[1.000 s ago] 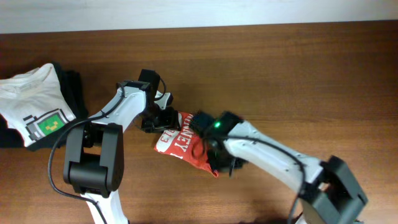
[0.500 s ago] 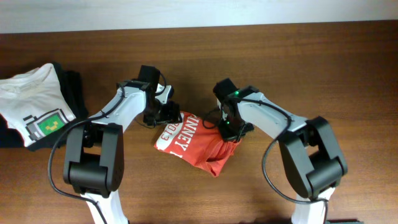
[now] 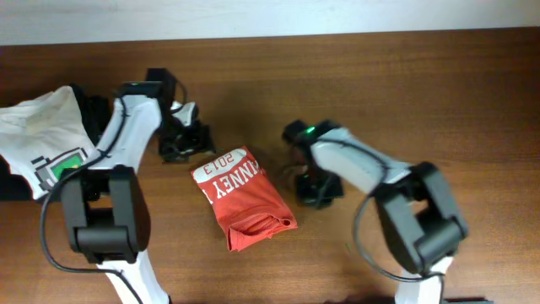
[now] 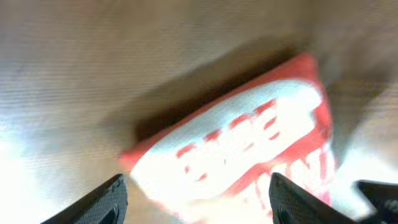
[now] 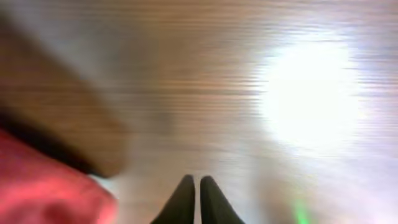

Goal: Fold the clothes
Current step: 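Grasp the folded shirt with the left gripper and place it on the left stack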

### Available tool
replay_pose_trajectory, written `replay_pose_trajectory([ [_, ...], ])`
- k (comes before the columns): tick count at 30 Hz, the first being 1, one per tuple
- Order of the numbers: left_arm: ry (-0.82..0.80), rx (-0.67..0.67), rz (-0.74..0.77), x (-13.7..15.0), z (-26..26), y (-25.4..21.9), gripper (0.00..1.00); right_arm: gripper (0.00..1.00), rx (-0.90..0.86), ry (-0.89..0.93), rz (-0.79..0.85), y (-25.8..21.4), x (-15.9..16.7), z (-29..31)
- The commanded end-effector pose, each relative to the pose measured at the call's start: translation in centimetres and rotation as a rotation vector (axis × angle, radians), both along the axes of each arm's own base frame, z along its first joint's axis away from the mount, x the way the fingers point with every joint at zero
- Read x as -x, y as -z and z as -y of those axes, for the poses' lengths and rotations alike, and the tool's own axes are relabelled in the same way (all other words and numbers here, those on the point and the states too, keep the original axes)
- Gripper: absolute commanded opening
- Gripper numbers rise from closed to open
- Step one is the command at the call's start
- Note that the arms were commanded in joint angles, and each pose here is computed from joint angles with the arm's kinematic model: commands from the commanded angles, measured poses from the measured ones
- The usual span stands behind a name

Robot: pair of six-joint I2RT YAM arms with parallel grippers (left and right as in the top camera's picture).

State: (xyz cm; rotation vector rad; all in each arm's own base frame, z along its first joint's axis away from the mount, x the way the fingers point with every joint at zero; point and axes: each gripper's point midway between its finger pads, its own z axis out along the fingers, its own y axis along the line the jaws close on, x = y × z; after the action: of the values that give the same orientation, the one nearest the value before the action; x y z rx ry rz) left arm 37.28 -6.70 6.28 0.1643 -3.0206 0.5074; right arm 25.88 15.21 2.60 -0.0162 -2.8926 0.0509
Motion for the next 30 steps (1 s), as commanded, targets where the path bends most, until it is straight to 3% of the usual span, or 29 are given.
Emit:
replay_pose_trajectory([
  [1, -0.121, 0.033, -0.064, 0.7, -2.0, -0.5, 0.75, 0.1, 0.03, 0.051, 0.161, -5.0, -3.3, 5.1],
  [4, -0.123, 0.082, -0.077, 1.1, -1.2, 0.1, 0.76, 0.11, 0.032, 0.131, 0.165, -6.0, -3.6, 7.8],
  [11, -0.113, 0.058, -0.051, 3.0, -0.6, 6.7, 0.75, 0.11, 0.034, 0.145, 0.139, -6.1, -3.1, 8.5],
  [13, -0.111, 0.061, -0.015, 2.3, -0.5, 7.1, 0.51, 0.11, 0.034, 0.145, 0.139, -6.1, -3.1, 8.5],
  [15, -0.108, 0.072, 0.064, 0.3, -0.4, 6.8, 0.03, 0.1, 0.034, 0.145, 0.139, -6.1, -3.1, 8.5],
  [18, -0.1, 0.103, 0.235, -4.9, -0.1, 3.3, 0.0, 0.11, 0.033, 0.145, 0.14, -6.1, -3.1, 8.5],
  [21, -0.101, 0.091, 0.442, -11.0, -1.0, -3.3, 0.01, 0.1, 0.033, 0.145, 0.143, -6.1, -3.2, 8.5],
  [22, -0.109, 0.054, 0.515, -12.9, -1.7, -5.6, 0.16, 0.11, 0.033, 0.145, 0.143, -6.1, -3.2, 8.5],
  [23, -0.111, 0.042, 0.54, -13.5, -1.9, -6.7, 0.68, 0.11, 0.032, 0.146, 0.143, -6.1, -3.2, 8.5],
  [24, -0.112, 0.039, 0.522, -13.1, -2.0, -6.7, 0.99, 0.1, 0.032, 0.146, 0.143, -6.1, -3.2, 8.5],
  [26, -0.124, -0.013, 0.392, -10.4, -2.8, -5.0, 0.99, 0.11, 0.033, 0.145, 0.143, -6.1, -3.2, 8.5],
  [28, -0.134, -0.18, 0.199, -5.9, -5.3, -3.0, 0.99, 0.11, 0.033, 0.145, 0.143, -6.1, -3.2, 8.5],
  [30, -0.109, -0.213, 0.096, -3.3, -5.7, -2.0, 0.99, 0.11, 0.033, 0.145, 0.143, -6.1, -3.2, 8.5],
])
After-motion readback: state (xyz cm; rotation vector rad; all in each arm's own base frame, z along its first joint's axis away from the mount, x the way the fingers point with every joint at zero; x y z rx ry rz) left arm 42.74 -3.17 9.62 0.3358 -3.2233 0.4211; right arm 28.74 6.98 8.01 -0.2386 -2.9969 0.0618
